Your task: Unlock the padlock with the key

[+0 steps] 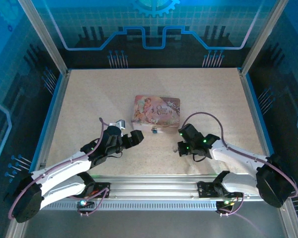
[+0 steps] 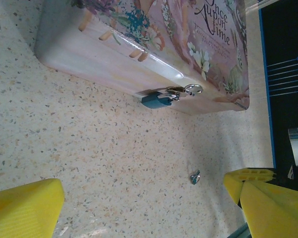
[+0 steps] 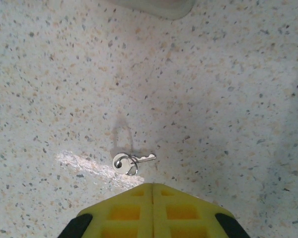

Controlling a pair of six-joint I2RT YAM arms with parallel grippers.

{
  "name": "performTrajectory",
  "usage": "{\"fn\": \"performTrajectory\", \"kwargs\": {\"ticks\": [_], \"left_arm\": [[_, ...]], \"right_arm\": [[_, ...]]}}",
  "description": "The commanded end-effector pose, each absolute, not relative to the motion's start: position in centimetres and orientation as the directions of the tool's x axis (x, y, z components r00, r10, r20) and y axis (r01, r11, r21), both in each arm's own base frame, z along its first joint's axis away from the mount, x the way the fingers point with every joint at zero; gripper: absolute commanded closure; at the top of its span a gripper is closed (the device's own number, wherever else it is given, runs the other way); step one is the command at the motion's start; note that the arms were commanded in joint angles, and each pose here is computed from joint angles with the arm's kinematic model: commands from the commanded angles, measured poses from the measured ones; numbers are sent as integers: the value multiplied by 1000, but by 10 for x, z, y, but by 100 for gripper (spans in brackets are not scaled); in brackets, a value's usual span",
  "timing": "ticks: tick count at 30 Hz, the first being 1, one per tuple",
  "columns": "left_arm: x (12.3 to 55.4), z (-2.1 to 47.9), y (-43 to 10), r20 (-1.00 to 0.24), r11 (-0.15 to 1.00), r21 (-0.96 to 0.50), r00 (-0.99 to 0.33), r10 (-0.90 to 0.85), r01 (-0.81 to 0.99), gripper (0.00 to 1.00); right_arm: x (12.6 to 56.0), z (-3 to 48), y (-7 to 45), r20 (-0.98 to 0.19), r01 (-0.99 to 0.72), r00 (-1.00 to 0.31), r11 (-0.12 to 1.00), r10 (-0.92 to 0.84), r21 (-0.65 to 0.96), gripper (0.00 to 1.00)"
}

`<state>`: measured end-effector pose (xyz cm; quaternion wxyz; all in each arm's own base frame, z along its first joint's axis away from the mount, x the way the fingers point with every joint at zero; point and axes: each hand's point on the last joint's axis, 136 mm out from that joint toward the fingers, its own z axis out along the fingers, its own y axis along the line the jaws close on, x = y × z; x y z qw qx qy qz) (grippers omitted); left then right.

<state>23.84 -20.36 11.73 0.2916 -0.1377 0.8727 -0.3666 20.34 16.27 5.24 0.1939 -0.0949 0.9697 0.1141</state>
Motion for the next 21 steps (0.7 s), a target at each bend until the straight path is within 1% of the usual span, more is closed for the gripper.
{"fn": "performTrajectory", "kwargs": {"ticks": [1,3,4,9,14,21], "left_arm": [[235,120,-206,-388,674,-738,-799,-460,-30,7],[235,119,-206,-385,674,-738,-800,-461,-33,7],[234,119,-206,-384,673,-738,-800,-461,-34,7],[234,117,-206,-382,674,-737,-802,-460,-36,7],[234,117,-206,-383,675,-737,-801,-460,-35,7],[234,116,-206,-383,677,-735,-801,-461,-38,7]], "right_arm": [[199,54,170,-380,-261,-912,934,-156,244,81],[199,52,172,-372,-264,-914,932,-161,247,72],[200,50,173,-366,-263,-917,932,-162,247,70],[200,37,177,-308,-249,-937,933,-164,261,63],[203,28,180,-278,-235,-947,938,-162,253,62],[211,26,182,-285,-225,-947,942,-151,248,64]]}}
